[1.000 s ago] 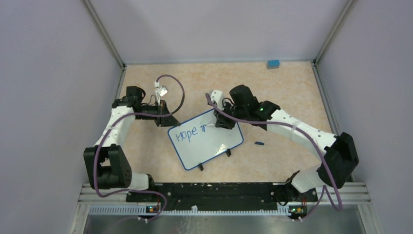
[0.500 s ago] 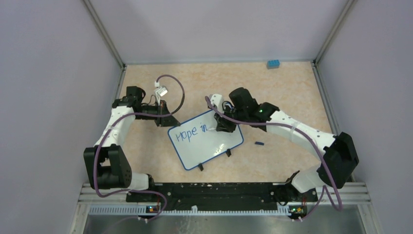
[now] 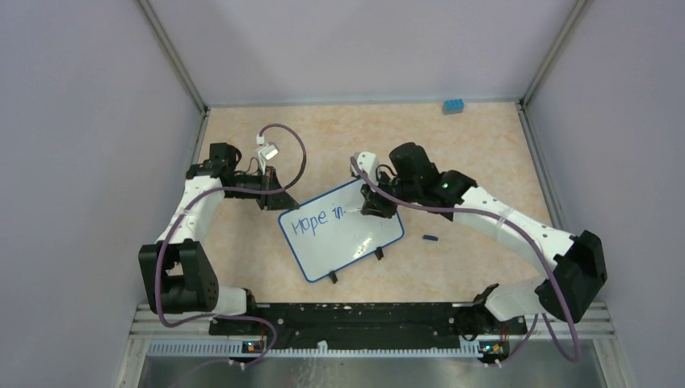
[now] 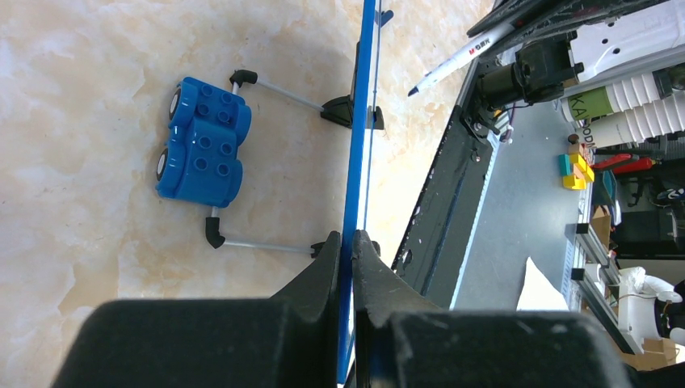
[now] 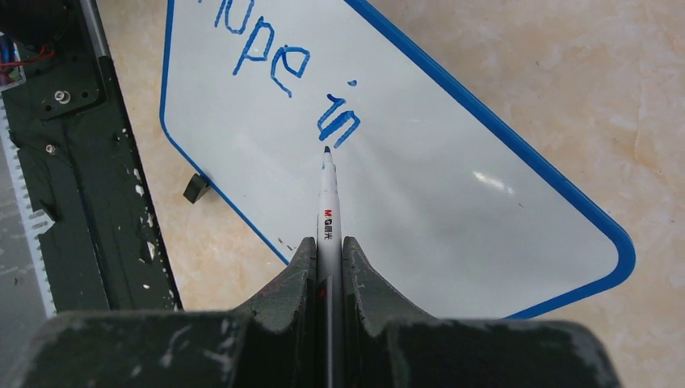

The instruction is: Write a sentence on the whiteboard

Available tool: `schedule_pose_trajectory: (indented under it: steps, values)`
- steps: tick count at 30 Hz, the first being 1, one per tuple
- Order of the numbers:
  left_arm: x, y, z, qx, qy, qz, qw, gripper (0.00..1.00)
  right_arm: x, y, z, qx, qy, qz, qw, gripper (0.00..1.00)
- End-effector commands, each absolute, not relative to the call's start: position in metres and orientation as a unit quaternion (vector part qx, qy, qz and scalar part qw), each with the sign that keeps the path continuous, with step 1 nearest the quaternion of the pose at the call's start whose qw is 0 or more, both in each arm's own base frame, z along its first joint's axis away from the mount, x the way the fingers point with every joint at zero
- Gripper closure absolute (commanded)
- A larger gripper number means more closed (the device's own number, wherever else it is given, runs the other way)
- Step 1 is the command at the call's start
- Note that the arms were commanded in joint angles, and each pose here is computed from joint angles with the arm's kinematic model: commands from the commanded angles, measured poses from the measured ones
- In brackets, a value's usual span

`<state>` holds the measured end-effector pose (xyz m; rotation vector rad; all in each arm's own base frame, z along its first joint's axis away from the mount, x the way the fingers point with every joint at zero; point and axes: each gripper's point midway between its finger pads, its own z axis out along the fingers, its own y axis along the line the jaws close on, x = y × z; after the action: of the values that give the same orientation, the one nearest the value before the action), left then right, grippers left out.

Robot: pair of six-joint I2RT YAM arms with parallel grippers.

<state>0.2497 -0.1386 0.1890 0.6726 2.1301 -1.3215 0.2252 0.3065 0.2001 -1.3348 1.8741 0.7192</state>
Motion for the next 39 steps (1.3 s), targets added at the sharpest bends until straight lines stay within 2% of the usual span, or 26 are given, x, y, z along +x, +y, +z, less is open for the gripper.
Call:
schedule_pose_trajectory:
  steps: [1,15,20,23,32,39]
  values:
    - [0.237,-0.141,0.18,0.25,0.801,-0.483,0.249,1.0,0.238,0.302,0.228,-0.499,0.717,0.279,0.398,1.0]
    - [0.237,-0.142,0.181,0.26,0.798,-0.483,0.25,1.0,0.242,0.285,0.231,-0.469,0.729,0.318,0.385,1.0]
    - [0.235,-0.145,0.183,0.268,0.794,-0.485,0.25,0.95,0.243,0.282,0.233,-0.464,0.729,0.323,0.386,1.0]
    - [0.235,-0.146,0.184,0.272,0.792,-0.486,0.25,0.87,0.242,0.282,0.233,-0.465,0.728,0.324,0.385,1.0]
    - [0.236,-0.15,0.184,0.278,0.789,-0.49,0.245,0.75,0.235,0.284,0.232,-0.479,0.719,0.337,0.375,1.0]
    - [0.239,-0.15,0.183,0.279,0.79,-0.49,0.241,0.76,0.235,0.285,0.226,-0.487,0.716,0.339,0.369,1.0]
